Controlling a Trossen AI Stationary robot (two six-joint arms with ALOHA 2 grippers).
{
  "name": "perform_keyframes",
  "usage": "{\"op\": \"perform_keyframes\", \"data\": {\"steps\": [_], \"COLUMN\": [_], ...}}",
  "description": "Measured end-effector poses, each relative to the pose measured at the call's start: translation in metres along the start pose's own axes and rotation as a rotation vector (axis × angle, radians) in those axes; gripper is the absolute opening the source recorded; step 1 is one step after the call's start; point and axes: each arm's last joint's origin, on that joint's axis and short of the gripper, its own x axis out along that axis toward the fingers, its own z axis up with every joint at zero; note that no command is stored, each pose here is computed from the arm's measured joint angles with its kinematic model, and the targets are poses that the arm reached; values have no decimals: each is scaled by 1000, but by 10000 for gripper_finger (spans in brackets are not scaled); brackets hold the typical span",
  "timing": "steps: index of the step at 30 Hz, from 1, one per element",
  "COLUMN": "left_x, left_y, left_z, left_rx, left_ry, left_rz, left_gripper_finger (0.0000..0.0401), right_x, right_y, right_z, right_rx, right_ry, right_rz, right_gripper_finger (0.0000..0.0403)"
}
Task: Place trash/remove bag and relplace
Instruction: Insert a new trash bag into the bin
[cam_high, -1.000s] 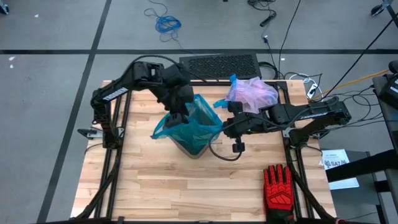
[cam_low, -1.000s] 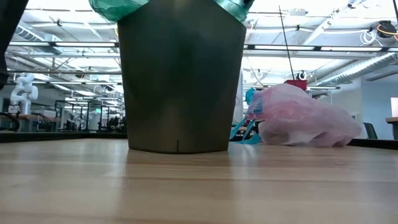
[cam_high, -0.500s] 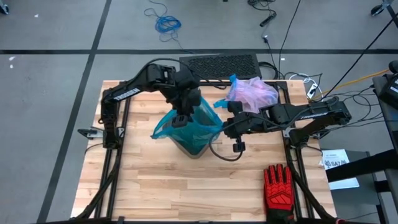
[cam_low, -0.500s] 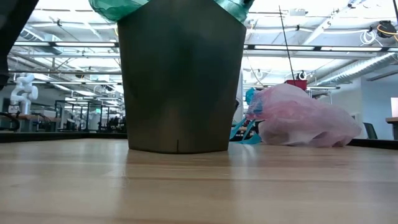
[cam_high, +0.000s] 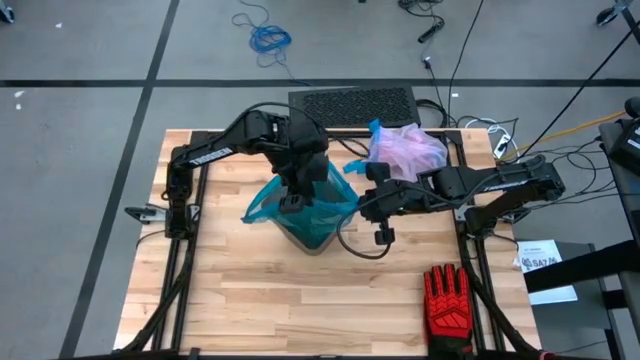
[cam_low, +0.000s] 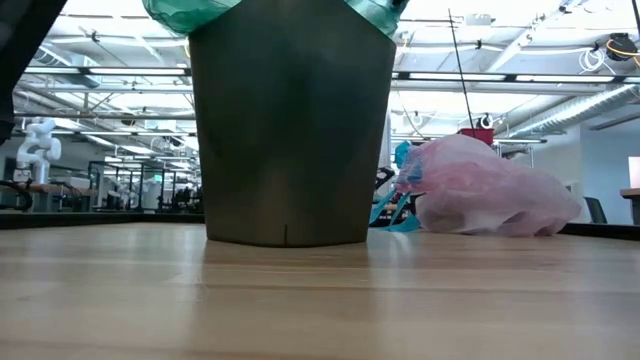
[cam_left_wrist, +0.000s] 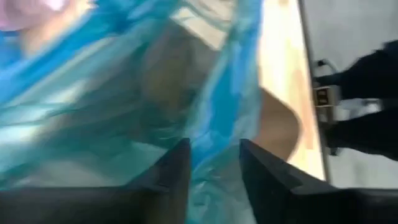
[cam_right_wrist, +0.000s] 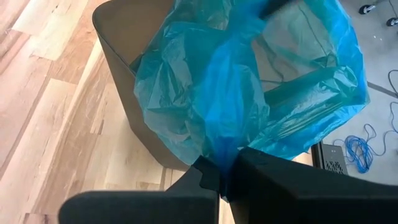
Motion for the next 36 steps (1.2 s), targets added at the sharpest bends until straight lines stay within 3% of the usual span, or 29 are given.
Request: {"op": "perform_keyframes", "data": {"steps": [5,12,14,19,23,31,36], "left_x": [6,0,-8,-30,-30,-10,-5], "left_y": [-18,-36,-42,-49,-46,-25,-17], "left_z": [2,-1,-4,-14,-13,-4,-3], "left_rx": [31,-78,-99,-33,-6,-14,-15], "left_ry": [4,0,-13,-60,-56,8,18], "left_rz": [-86,-95,-45,205,232,317,268], "left_gripper_finger": [18,2,1,2,33,157,193], "right_x": [-1,-2,-2,-2,-2,-2,-3], "right_y": [0,0,0,0,0,0,-1], "right_z": [0,-1,-1,-1,-1,-1,-1], "right_rx": [-4,-5,-9,-33,-61,-80,-79], "right_ry": [-2,5,4,5,5,5,2], "right_rz": [-2,-3,-3,-3,-3,-2,-3], "right_gripper_finger": [0,0,0,0,0,0,0]}}
